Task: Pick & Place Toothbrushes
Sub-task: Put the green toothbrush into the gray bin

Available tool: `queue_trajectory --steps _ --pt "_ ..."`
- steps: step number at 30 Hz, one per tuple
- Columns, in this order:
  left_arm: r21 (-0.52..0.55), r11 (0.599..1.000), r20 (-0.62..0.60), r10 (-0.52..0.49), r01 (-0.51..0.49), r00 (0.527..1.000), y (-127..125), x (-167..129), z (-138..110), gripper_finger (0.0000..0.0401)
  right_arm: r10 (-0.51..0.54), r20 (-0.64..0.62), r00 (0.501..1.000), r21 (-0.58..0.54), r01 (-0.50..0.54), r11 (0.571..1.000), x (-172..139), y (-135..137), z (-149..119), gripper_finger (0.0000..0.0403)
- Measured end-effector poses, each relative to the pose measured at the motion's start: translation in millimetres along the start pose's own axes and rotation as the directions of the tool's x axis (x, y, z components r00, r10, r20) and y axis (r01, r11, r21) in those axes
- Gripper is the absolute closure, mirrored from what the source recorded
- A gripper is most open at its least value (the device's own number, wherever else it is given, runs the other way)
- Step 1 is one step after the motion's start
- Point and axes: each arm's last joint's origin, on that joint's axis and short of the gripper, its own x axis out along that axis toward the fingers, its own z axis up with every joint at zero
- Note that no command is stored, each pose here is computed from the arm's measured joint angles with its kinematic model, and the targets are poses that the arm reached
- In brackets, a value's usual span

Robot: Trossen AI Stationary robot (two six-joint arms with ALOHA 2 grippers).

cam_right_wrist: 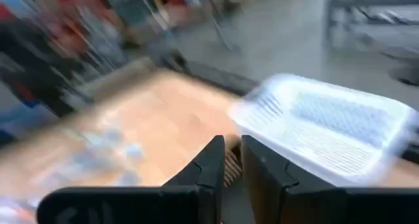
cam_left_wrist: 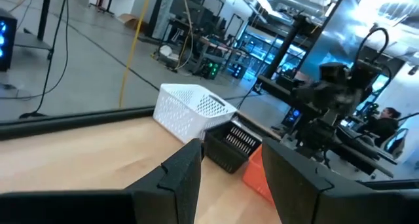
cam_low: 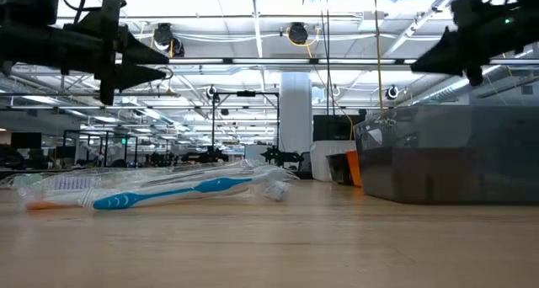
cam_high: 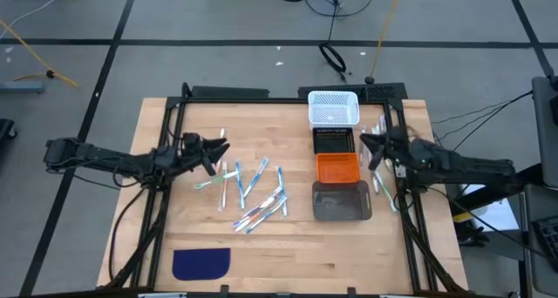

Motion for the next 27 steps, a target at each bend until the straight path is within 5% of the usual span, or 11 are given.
queue_trajectory --steps 5,11,20,27 --pt "0.0 1.0 0.006 -0.027 0.027 1.0 -3.1 3.1 6.7 0.024 -0.177 -0.179 0.968 -0.045 0.171 0.984 2.6 1.8 27.5 0.0358" --pt "-0.002 1.0 0.002 -0.013 0.013 1.0 -1.4 5.6 6.5 0.024 -0.425 -0.397 0.814 -0.182 0.384 0.905 23.4 -8.4 35.4 0.0358" --pt "-0.021 1.0 -0.002 -0.009 0.009 1.0 -1.4 9.7 3.4 0.024 -0.452 -0.634 0.627 -0.225 0.41 0.884 58.0 -43.3 27.5 0.0351" --pt "-0.017 1.0 -0.01 -0.005 0.004 1.0 -1.1 10.5 1.9 0.024 -0.438 -0.72 0.538 -0.196 0.447 0.873 69.5 -66.9 22.5 0.0287"
